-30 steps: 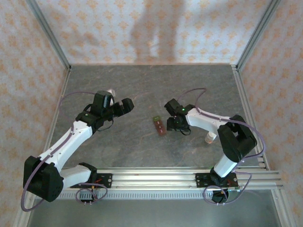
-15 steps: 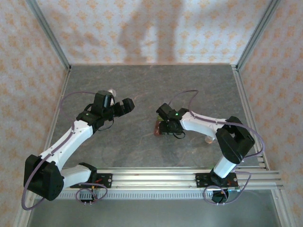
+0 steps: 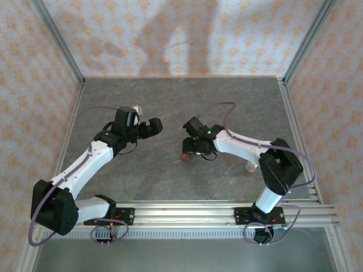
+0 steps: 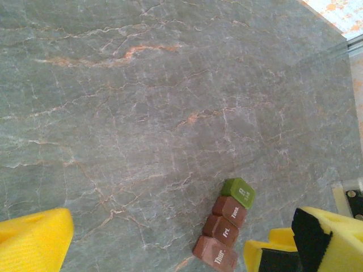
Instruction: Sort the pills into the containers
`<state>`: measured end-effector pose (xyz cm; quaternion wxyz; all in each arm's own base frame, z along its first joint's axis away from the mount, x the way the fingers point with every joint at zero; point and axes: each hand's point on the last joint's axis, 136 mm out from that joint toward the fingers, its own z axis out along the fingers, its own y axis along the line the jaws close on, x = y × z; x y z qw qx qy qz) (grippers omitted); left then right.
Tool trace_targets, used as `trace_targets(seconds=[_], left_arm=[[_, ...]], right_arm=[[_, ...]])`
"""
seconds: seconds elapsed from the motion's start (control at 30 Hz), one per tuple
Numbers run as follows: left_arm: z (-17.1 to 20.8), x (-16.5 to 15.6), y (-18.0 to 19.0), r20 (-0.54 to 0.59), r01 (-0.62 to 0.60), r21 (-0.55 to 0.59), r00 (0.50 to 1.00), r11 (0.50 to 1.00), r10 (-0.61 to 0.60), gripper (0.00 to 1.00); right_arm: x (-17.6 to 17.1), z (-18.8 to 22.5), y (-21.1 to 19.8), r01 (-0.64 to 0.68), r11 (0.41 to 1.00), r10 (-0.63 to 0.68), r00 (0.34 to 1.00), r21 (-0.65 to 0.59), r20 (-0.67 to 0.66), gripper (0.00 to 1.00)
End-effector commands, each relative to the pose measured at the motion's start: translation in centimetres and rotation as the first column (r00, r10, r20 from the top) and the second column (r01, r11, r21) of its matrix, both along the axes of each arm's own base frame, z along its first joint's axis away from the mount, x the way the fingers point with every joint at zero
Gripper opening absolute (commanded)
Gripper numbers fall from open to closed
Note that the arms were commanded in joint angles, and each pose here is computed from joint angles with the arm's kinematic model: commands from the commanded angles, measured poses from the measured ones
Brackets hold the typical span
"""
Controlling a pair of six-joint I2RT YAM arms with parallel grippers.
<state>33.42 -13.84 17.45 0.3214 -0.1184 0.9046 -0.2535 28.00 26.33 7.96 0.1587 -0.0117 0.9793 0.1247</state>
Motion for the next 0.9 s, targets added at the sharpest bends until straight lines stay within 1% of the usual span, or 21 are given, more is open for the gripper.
trace_targets(seconds=[0.0,0.13,0.27,0.37,0.5,0.73,0.87], left_arm=[[0.1,-0.5,-0.4,-0.010,0.118,0.073,0.993,0.990,-0.118,1.00],[-1.3,-1.8,-0.9,-0.082,0.236,0.158,0.971,0.959,-0.226,1.00],[-2.9,-3.3,-2.2,-0.161,0.363,0.287,0.931,0.887,-0.328,1.00],[-3.9,-4.2,-3.5,-0.197,0.428,0.349,0.903,0.834,-0.382,1.00],[-5.0,-4.6,-4.8,-0.216,0.469,0.375,0.883,0.800,-0.417,1.00],[-5.8,-4.6,-6.6,-0.227,0.522,0.413,0.853,0.746,-0.470,1.00],[-6.2,-4.7,-7.8,-0.244,0.562,0.435,0.826,0.703,-0.509,1.00]], right_arm=[[1.9,1.9,-2.0,0.040,0.999,-0.038,0.998,-0.033,0.052,0.69],[2.9,0.4,-2.9,0.027,0.997,-0.027,1.000,-0.066,0.010,0.71],[3.3,-0.7,-2.9,0.002,0.996,-0.003,1.000,-0.091,-0.011,0.71],[3.4,-1.4,-2.9,0.000,0.995,-0.002,1.000,-0.097,-0.022,0.71],[3.4,-2.4,-2.7,0.001,0.996,-0.005,0.999,-0.093,-0.037,0.70],[3.3,-4.0,-2.8,-0.002,0.994,-0.005,0.998,-0.107,-0.065,0.69],[3.1,-4.8,-3.0,0.000,0.994,-0.009,0.997,-0.112,-0.083,0.68]])
